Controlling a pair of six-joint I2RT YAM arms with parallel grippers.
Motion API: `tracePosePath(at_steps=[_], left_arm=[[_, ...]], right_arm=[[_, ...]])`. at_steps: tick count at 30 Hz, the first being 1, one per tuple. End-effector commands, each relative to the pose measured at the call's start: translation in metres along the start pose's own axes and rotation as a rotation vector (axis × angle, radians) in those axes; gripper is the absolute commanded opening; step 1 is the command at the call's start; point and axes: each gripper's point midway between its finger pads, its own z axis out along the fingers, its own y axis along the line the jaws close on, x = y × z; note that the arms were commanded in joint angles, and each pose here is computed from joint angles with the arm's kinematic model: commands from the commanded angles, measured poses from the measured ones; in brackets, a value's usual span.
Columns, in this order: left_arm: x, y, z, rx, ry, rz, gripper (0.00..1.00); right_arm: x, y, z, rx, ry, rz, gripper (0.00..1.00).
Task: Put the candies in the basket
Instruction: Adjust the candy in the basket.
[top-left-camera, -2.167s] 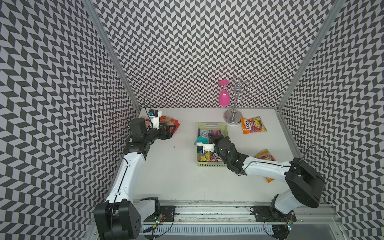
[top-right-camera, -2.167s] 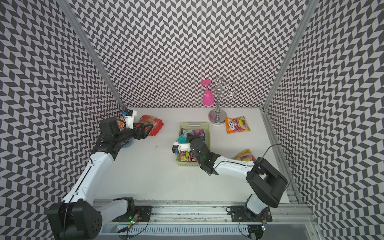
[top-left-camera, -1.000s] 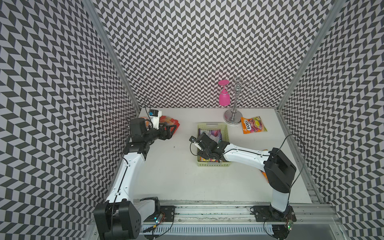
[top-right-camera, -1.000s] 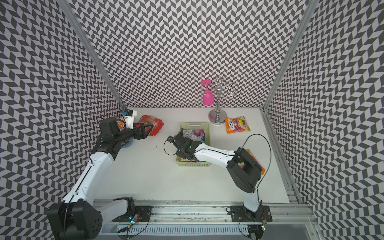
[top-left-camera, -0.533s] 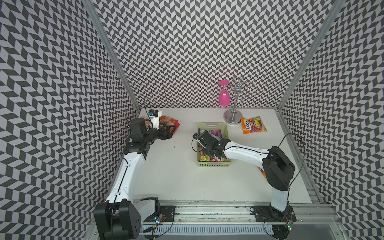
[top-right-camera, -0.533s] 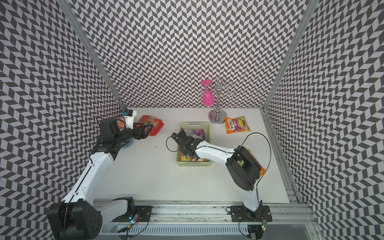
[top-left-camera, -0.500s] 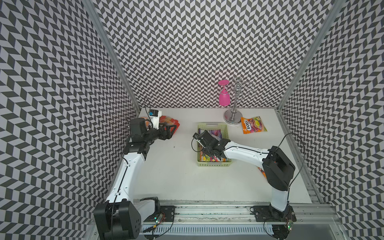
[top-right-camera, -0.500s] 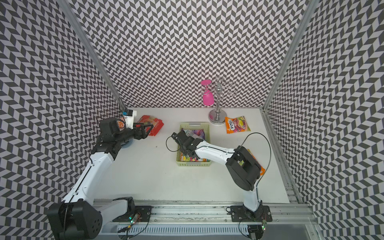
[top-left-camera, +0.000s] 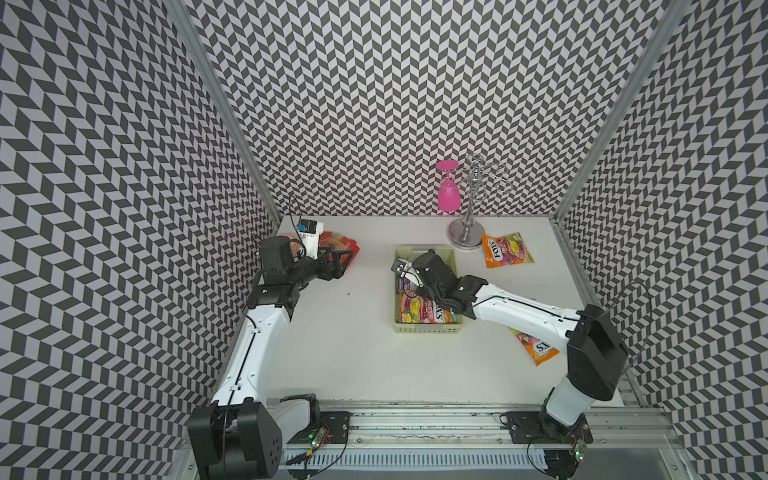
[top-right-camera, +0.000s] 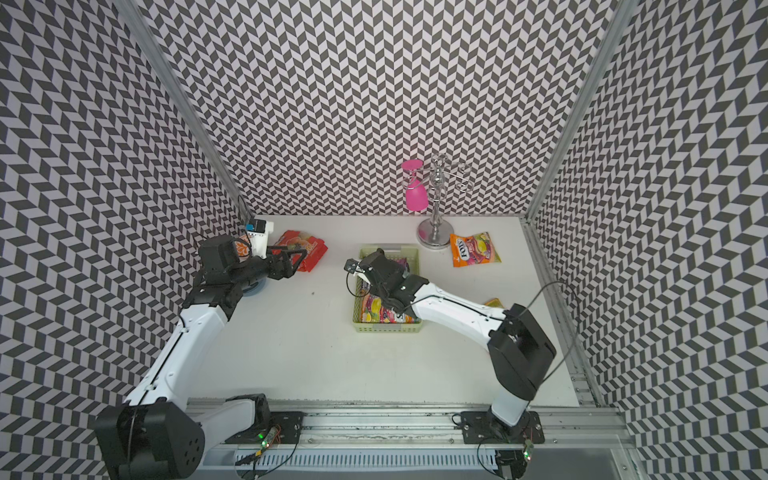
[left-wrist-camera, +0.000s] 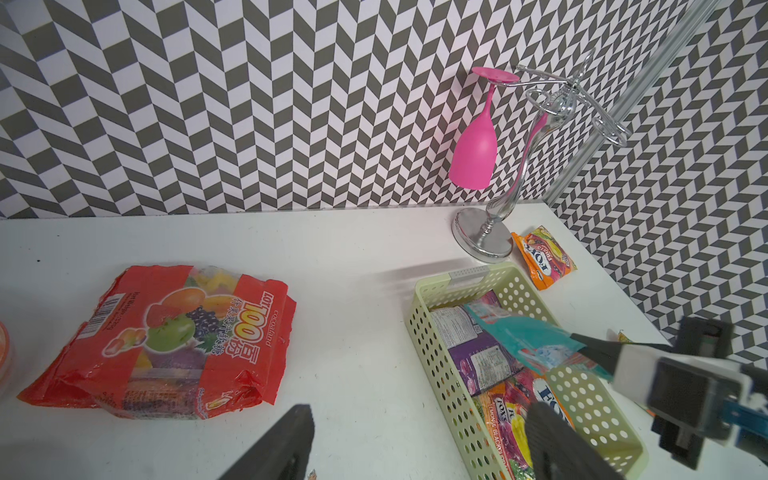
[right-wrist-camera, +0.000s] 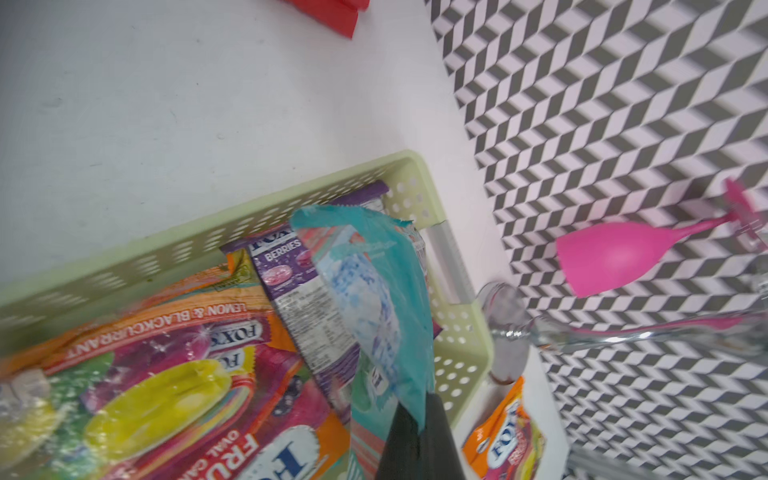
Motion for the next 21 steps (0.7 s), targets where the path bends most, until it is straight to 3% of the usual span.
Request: tracePosePath(at_steps=[1, 6, 10, 21], left_arm=[[-0.005, -0.001, -0.003, 0.005, -0.028, 0.020, 0.84], [-0.006, -0.001, -0.004, 0.003, -0.030, 0.019, 0.84], [-0.006, -0.001, -0.004, 0.000, -0.031, 0.020, 0.84], [-0.006, -0.001, -0.005, 0.002, -0.032, 0.018, 0.84]], right_arm=[[-0.031, -0.052, -0.020, 0.233, -0.158, -0.161, 0.00], [-0.050, -0.063, -0.015, 0.319, -0.258, -0.276, 0.00], [-0.048, -0.044, 0.003, 0.290, -0.268, -0.362, 0.00], [-0.019, -0.007, 0.031, 0.257, -0.312, -0.366, 0.00]])
